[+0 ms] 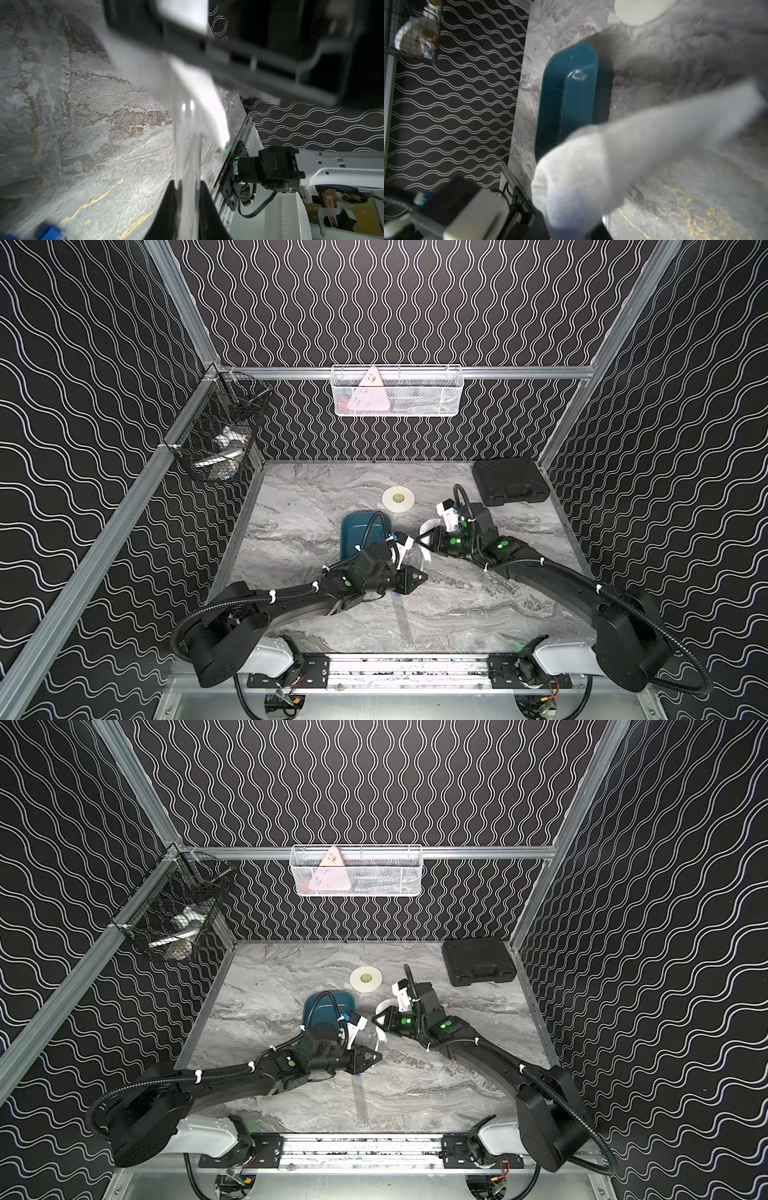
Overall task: Wipe the exteriors of test tubes
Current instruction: Wipe the dirt from the test tube.
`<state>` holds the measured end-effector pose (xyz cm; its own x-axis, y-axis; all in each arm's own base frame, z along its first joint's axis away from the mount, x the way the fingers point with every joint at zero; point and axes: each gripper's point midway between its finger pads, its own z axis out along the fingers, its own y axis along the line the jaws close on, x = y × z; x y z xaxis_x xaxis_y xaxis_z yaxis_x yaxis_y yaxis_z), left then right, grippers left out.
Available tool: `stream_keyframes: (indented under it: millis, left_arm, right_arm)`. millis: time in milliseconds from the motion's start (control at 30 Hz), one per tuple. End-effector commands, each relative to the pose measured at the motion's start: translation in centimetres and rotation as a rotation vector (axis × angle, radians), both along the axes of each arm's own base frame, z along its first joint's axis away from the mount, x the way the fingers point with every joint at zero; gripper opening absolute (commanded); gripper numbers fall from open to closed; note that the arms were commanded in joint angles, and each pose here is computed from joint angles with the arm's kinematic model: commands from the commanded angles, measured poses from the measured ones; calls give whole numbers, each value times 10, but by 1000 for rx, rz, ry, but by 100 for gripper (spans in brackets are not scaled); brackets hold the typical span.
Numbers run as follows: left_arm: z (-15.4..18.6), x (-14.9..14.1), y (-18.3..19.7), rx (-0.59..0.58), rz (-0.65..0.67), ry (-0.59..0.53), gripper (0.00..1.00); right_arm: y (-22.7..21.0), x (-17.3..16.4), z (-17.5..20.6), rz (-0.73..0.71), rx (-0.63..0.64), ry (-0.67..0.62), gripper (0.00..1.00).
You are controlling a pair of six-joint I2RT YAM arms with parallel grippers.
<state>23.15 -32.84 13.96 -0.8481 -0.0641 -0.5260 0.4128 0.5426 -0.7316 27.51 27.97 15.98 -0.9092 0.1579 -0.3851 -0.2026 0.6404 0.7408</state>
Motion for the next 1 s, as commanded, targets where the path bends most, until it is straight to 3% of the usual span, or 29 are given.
stream_keyframes:
  millis: [0,167,533,700,967]
  left_arm:
    - [12,5,-5,-46,-2,-38,14]
    - [11,6,-6,-49,-4,-34,14]
    - [12,3,-3,-47,-6,-36,14]
    - [13,4,-2,-43,-1,-43,14]
    - [11,7,-1,-41,3,-37,14]
  right_arm:
    - [10,-12,3,-12,44,4,21]
    - [14,-18,-6,-15,36,12,21]
    - [-2,40,27,-40,34,-59,20]
    - [3,26,23,-12,51,-35,20]
    - [24,-23,-4,11,47,3,20]
